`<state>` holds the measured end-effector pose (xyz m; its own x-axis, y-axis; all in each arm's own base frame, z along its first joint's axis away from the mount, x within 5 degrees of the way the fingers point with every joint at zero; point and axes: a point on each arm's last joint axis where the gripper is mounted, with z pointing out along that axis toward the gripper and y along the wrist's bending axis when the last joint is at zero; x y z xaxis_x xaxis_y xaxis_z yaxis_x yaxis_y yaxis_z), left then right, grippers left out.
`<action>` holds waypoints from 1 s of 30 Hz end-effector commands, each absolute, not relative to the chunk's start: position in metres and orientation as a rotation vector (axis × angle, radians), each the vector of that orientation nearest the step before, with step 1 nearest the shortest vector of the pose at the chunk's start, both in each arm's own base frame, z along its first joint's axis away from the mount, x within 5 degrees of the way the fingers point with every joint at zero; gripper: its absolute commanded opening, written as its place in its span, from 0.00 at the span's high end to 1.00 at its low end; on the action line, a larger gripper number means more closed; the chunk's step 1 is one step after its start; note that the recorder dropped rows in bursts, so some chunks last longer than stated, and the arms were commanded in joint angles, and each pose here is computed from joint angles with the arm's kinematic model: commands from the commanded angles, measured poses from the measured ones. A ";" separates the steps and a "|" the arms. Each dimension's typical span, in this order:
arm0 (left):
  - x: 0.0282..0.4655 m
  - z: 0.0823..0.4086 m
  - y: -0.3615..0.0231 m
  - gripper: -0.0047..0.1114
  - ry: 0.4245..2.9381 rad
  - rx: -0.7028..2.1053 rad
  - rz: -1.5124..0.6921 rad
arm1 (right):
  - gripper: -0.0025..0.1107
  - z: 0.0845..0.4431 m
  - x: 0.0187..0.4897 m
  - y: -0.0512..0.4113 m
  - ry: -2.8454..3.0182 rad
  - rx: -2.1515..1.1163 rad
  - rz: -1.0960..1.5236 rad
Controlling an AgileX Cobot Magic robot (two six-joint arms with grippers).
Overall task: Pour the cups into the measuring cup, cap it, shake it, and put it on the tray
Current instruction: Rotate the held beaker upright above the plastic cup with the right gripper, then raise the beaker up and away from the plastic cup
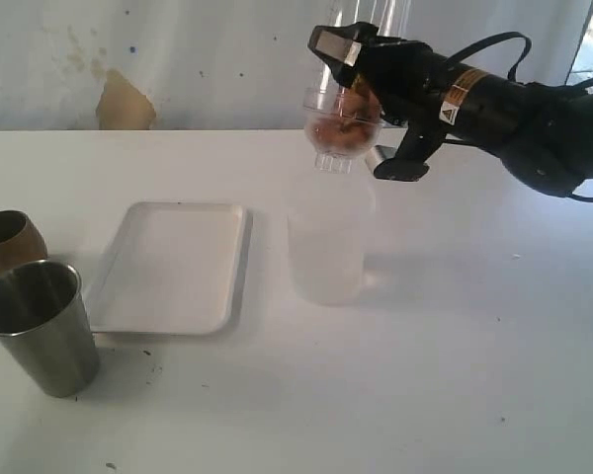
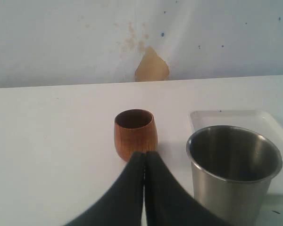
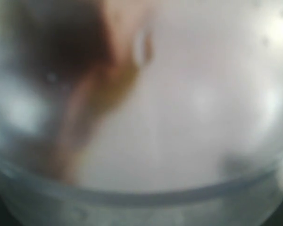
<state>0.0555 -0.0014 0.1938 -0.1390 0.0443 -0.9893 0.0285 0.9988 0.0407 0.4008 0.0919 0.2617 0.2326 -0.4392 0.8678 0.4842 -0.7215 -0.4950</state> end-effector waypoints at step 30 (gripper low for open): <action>0.055 0.192 -0.001 0.95 1.715 0.058 0.014 | 0.98 0.273 0.401 0.088 0.001 -1.672 -1.645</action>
<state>0.0555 -0.0014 0.1938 -0.1390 0.0443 -0.9893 0.0285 0.9988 0.0407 0.3988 0.0951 0.2596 0.2419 -0.3821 0.8919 0.5171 -0.7271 -0.4517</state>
